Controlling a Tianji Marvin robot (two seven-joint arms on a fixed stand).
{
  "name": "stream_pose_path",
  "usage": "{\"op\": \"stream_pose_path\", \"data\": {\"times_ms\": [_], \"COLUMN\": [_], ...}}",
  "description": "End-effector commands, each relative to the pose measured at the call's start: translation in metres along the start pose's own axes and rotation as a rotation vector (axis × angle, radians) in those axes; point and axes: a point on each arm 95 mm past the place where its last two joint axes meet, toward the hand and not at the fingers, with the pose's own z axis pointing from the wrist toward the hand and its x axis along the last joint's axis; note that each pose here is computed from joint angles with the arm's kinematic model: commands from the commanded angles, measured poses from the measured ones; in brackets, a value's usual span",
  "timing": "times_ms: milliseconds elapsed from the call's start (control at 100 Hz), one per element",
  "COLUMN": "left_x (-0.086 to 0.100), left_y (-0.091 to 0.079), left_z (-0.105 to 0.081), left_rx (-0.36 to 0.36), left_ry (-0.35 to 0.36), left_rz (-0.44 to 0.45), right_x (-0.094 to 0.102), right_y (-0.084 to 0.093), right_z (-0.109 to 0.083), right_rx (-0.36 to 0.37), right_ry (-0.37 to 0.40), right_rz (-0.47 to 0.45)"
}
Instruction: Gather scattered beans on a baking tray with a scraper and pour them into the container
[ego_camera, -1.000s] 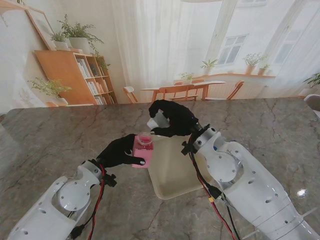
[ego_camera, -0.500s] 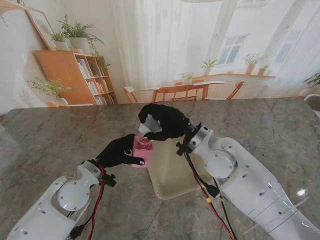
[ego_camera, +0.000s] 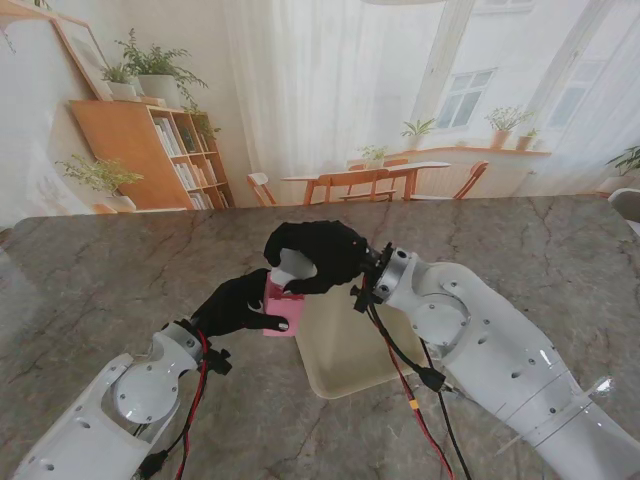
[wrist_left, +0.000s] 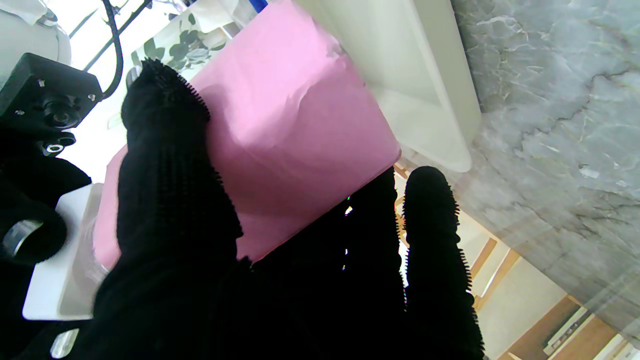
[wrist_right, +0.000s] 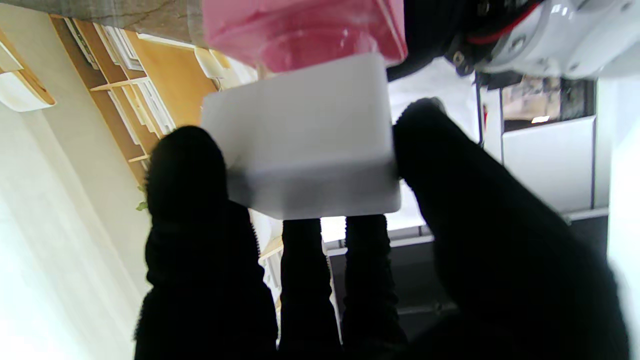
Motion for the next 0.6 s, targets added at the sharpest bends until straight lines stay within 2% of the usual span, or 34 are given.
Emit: {"op": "stream_pose_path", "data": {"times_ms": [0, 180, 590], "left_x": [0.002, 0.003, 0.005], "left_y": [0.001, 0.002, 0.002], "left_z": [0.000, 0.001, 0.003], "left_rx": [0.000, -0.003, -0.002], "left_ry": [0.006, 0.013, 0.024], "left_rz": [-0.003, -0.005, -0.006], "right_x": [-0.005, -0.007, -0.005], "right_y": [0.005, 0.008, 0.017], "right_z": [-0.003, -0.002, 0.016], "right_rx": [0.020, 0.050, 0.078], "right_ry": [0.003, 0.058, 0.167], "right_rz": [-0.014, -0.068, -0.146]}}
